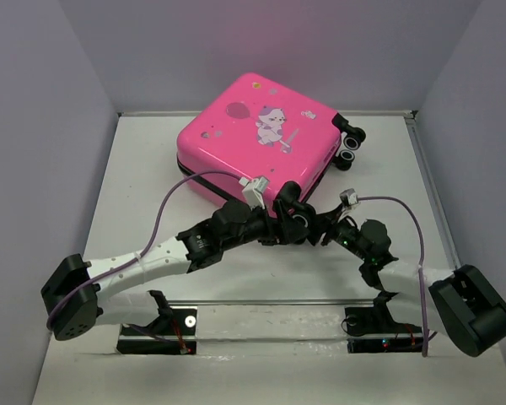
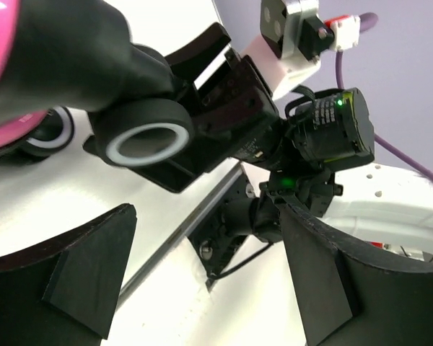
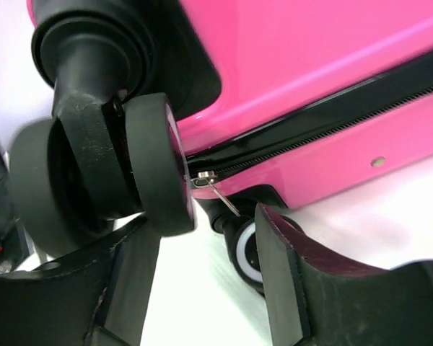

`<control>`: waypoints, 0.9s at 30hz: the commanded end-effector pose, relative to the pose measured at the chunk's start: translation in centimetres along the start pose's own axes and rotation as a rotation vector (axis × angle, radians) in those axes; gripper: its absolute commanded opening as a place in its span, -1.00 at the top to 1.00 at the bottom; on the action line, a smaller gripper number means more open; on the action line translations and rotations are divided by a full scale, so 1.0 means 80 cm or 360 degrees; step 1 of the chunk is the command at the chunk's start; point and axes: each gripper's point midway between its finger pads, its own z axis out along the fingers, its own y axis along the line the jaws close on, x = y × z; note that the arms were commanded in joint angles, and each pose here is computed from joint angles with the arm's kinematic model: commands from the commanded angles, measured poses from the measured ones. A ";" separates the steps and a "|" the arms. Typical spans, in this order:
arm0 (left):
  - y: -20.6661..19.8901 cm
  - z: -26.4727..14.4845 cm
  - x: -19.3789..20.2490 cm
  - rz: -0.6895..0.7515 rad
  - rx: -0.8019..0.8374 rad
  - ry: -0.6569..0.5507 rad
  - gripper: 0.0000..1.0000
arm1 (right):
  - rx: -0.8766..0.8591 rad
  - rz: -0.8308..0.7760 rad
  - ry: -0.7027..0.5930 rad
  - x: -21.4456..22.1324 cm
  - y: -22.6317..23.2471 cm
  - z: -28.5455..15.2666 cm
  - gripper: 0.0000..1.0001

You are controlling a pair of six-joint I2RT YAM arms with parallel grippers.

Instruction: Pack the luggage

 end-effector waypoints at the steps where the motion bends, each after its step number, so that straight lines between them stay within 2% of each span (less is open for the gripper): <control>1: -0.019 -0.001 0.004 -0.0026 0.0020 0.0005 -0.83 | 0.0172 0.0105 0.0065 0.011 -0.015 -0.012 -0.16; 6: -0.041 0.014 -0.009 0.0013 0.0045 -0.0028 -0.82 | 0.0401 0.0168 0.0101 0.018 -0.039 -0.027 -0.07; 9: -0.037 0.025 -0.017 0.0042 -0.0001 -0.0077 -0.82 | 0.0462 0.0220 0.0080 0.018 -0.044 -0.034 -0.02; 16: -0.044 0.041 -0.040 0.0056 -0.0021 -0.0185 -0.81 | 0.0487 0.0321 0.0081 0.027 -0.042 -0.047 0.07; 27: -0.012 0.077 -0.043 0.0052 -0.0158 -0.0228 -0.80 | 0.0448 0.0316 0.0056 0.024 -0.035 -0.051 0.09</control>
